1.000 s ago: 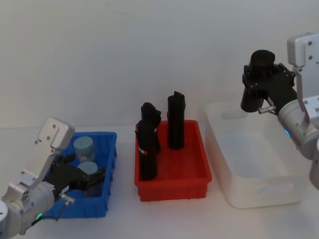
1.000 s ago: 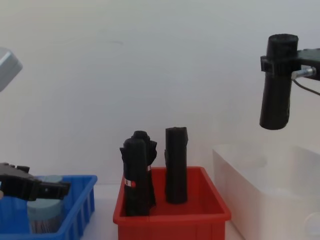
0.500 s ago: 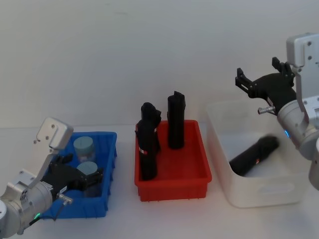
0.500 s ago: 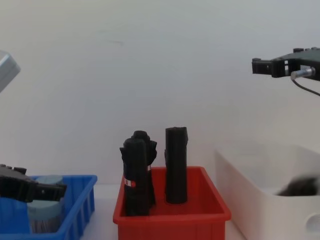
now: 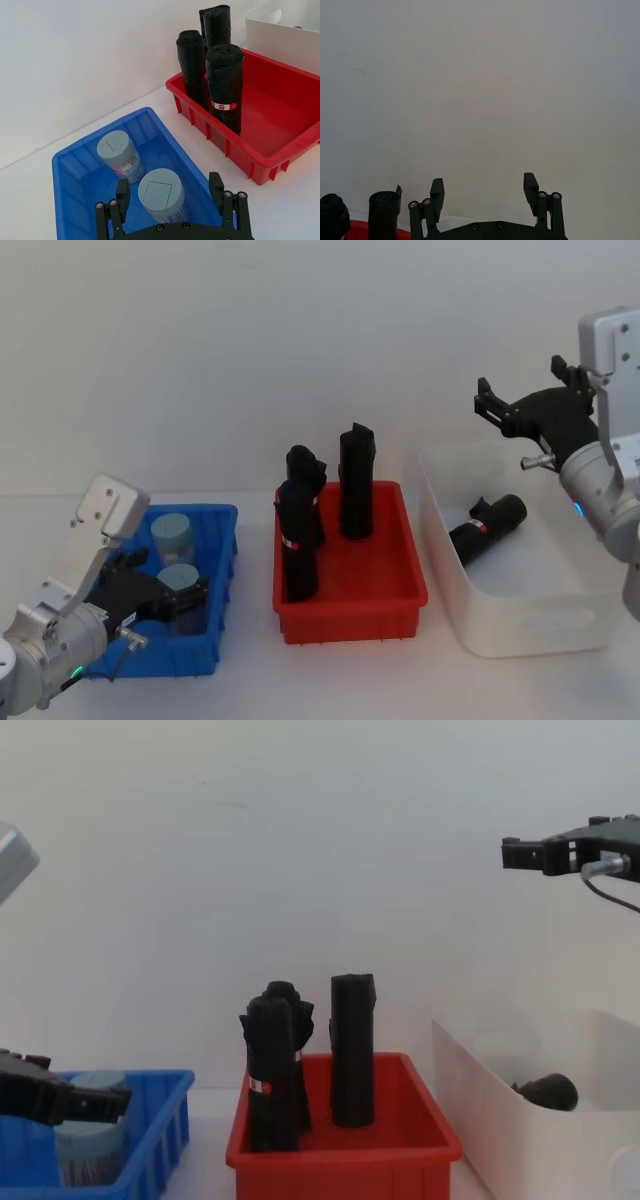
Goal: Pick the cotton swabs from the blue box and place them into the white box.
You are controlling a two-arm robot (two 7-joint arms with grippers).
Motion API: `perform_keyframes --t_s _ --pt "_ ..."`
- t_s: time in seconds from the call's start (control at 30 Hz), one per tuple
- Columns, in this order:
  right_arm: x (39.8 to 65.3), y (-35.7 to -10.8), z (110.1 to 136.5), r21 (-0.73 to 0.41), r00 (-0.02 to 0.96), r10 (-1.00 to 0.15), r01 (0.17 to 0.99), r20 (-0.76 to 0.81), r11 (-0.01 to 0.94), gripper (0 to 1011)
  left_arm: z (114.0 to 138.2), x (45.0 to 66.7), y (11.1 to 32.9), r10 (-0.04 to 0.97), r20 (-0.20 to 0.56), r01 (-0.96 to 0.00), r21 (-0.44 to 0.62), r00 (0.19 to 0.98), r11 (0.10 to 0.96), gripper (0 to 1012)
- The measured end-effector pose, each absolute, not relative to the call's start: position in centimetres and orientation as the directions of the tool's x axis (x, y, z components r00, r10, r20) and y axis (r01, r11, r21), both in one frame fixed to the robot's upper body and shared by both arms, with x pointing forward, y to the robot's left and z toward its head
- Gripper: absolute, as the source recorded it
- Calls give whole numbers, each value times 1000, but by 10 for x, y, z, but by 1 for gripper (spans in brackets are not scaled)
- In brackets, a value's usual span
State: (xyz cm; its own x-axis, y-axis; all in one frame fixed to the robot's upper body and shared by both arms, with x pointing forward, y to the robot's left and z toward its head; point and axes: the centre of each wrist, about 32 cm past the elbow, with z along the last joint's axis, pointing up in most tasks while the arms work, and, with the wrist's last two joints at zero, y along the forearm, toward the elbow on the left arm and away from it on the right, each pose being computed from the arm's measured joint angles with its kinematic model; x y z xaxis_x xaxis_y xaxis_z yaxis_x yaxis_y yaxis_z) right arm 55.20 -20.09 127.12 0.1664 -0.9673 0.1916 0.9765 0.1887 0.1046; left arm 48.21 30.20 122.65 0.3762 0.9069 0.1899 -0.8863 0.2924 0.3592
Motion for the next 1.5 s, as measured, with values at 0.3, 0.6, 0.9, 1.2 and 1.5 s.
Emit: perform_keyframes --t_s 0.3,0.6,0.9,1.2,1.5 --pt "552 -201 1271 105 166 -967 976 192 189 1002 1226 483 303 906 191 -886 361 377 292 1004" --pt "552 -201 1271 105 166 -967 976 192 189 1002 1228 490 311 903 197 -881 371 382 292 1004" --pt "552 -201 1271 105 166 -967 976 192 189 1002 1229 500 321 899 186 -872 380 398 308 1004" --pt "552 -201 1271 105 166 -967 976 192 189 1002 1226 512 331 894 148 -862 371 423 346 1004" --pt "552 -201 1271 105 166 -967 976 192 189 1001 1218 517 339 903 90 -865 341 420 368 1004"
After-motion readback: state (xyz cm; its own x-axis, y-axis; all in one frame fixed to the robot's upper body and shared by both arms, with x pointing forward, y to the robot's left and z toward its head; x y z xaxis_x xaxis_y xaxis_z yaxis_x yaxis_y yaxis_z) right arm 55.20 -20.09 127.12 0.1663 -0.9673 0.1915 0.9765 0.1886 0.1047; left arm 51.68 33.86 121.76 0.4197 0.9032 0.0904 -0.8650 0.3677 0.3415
